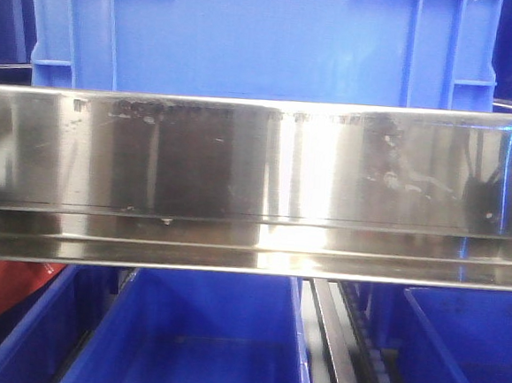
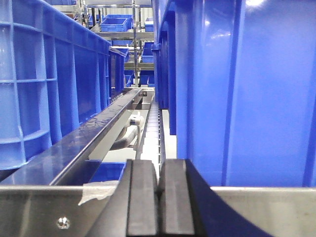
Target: Place valve from conveyor to right shelf box
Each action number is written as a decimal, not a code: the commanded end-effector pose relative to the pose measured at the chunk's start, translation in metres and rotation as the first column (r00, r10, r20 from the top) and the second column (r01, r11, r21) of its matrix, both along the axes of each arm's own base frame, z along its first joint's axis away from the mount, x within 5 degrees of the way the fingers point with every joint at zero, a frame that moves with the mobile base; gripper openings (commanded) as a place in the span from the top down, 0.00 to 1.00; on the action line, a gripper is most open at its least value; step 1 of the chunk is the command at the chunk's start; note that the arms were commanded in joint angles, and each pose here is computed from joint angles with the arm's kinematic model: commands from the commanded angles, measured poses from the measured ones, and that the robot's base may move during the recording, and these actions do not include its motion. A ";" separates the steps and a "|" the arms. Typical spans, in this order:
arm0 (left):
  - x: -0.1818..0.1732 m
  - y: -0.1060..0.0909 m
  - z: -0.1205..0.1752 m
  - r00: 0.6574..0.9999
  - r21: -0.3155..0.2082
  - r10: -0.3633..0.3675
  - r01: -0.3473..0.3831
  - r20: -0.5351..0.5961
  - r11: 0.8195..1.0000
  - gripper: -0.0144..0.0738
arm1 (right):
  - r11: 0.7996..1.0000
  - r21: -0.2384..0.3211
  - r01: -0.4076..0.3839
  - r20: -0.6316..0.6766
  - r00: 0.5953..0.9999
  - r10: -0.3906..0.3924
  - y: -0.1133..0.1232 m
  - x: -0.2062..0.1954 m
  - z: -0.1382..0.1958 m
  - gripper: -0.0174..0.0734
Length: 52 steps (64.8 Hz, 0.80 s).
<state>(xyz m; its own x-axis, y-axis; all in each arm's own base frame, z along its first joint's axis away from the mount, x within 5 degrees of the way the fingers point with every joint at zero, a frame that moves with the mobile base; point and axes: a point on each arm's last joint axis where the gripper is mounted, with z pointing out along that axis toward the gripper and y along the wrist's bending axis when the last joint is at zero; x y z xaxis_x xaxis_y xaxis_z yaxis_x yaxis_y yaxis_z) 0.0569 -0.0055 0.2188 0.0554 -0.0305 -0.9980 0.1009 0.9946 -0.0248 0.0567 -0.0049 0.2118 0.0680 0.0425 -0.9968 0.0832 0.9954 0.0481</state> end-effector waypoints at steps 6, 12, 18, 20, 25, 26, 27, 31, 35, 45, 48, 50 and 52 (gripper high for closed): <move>-0.001 0.001 -0.005 0.999 0.030 0.027 -0.028 0.038 0.999 0.96 | 1.000 -0.001 0.004 0.031 1.000 -0.004 0.000 -0.001 0.002 0.98; -0.001 0.002 -0.004 0.998 0.026 0.038 -0.039 0.054 0.999 0.96 | 1.000 -0.001 0.004 0.031 1.000 -0.004 0.000 -0.001 0.002 0.98; -0.001 0.002 -0.003 0.997 0.025 0.044 -0.046 0.065 0.999 0.96 | 1.000 -0.001 0.004 0.031 1.000 -0.004 0.000 -0.001 0.002 0.98; -0.001 0.002 -0.003 0.997 0.025 0.044 -0.046 0.065 0.999 0.96 | 1.000 -0.001 0.004 0.031 1.000 -0.004 0.000 -0.001 0.002 0.98; -0.001 0.002 -0.003 0.997 0.025 0.044 -0.046 0.065 0.999 0.96 | 1.000 -0.001 0.004 0.031 1.000 -0.004 0.000 -0.001 0.002 0.98; -0.001 0.002 -0.003 0.997 0.025 0.044 -0.046 0.065 0.999 0.96 | 1.000 -0.001 0.004 0.031 1.000 -0.004 0.000 -0.001 0.002 0.98; -0.001 0.002 -0.003 0.997 0.025 0.044 -0.046 0.065 0.999 0.96 | 1.000 -0.001 0.004 0.031 1.000 -0.004 0.000 -0.001 0.002 0.98; -0.001 0.002 -0.003 0.997 0.025 0.044 -0.046 0.065 0.999 0.96 | 1.000 -0.001 0.004 0.031 1.000 -0.004 0.000 -0.001 0.002 0.98; -0.001 0.002 -0.003 0.997 0.025 0.044 -0.046 0.065 0.999 0.96 | 1.000 -0.001 0.004 0.031 1.000 -0.004 0.000 -0.001 0.002 0.98; -0.001 0.002 -0.003 0.997 0.025 0.044 -0.046 0.065 0.999 0.96 | 1.000 -0.001 0.004 0.031 1.000 -0.004 0.000 -0.001 0.002 0.98; -0.001 0.002 -0.003 0.997 0.025 0.044 -0.046 0.065 0.999 0.96 | 1.000 -0.001 0.004 0.031 1.000 -0.004 0.000 -0.001 0.002 0.98; -0.001 0.002 -0.003 0.997 0.025 0.044 -0.046 0.065 0.999 0.96 | 1.000 -0.001 0.004 0.031 1.000 -0.004 0.000 -0.001 0.002 0.98; -0.001 0.002 -0.003 0.997 0.025 0.044 -0.046 0.065 0.999 0.96 | 1.000 -0.001 0.004 0.031 1.000 -0.004 0.000 -0.001 0.002 0.98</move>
